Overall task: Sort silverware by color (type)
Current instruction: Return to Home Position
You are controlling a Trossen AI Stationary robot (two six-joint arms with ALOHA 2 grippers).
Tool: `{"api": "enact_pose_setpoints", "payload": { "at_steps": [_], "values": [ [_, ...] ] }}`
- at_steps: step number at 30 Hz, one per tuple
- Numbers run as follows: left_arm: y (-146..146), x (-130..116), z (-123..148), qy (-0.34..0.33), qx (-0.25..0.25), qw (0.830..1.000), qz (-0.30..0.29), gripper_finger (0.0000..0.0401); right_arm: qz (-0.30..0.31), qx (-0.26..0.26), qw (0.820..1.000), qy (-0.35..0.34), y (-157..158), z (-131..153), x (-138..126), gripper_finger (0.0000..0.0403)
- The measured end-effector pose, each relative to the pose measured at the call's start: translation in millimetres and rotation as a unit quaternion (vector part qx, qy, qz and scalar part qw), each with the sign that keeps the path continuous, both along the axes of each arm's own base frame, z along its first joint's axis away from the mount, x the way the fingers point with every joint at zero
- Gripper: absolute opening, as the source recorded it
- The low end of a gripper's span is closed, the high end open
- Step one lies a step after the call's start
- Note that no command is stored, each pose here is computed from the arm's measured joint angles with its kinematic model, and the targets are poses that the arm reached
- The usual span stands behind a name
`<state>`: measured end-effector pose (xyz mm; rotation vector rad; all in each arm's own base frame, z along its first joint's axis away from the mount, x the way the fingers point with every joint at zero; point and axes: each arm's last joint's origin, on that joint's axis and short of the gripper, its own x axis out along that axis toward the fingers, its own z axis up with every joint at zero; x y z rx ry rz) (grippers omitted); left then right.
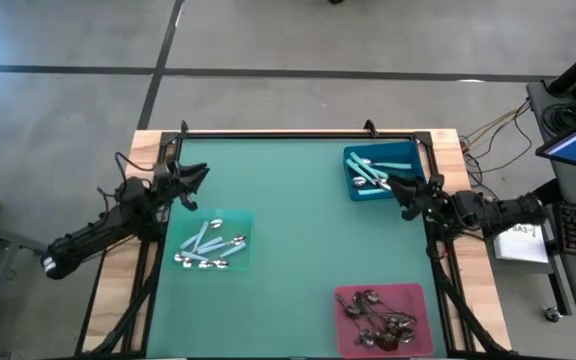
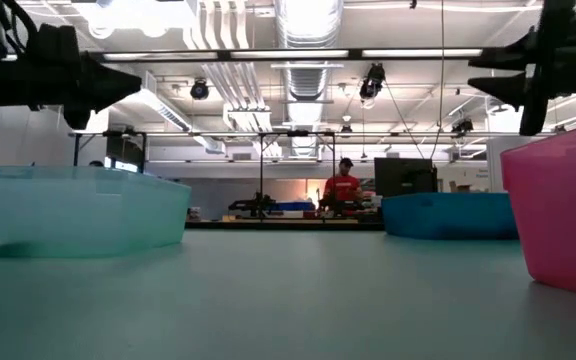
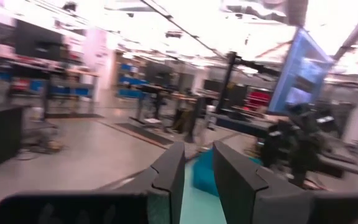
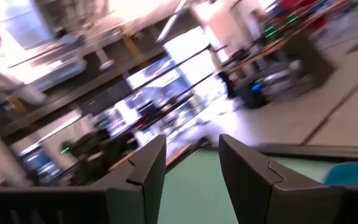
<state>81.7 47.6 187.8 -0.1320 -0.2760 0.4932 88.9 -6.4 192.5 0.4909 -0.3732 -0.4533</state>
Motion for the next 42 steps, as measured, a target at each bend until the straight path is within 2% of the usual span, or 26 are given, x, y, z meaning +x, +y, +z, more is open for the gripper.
{"api": "enact_pose_setpoints", "payload": {
  "at_steps": [10, 16, 42],
  "values": [
    [18, -13, 0, 0.000, 0.000, 0.993, 0.118, 0.0066, -0.141, 0.000, 0.990, 0.000, -25, 0, -5, 0.0132],
    [21, -16, 0, 0.004, -0.003, 0.990, 0.139, 0.0066, -0.184, 0.000, 0.983, 0.001, -32, 0, -8, 0.0139],
    [21, -16, 2, 0.002, -0.001, 0.990, 0.138, 0.0066, -0.188, 0.001, 0.982, 0.020, -33, -3, -5, 0.0140]
  ]
}}
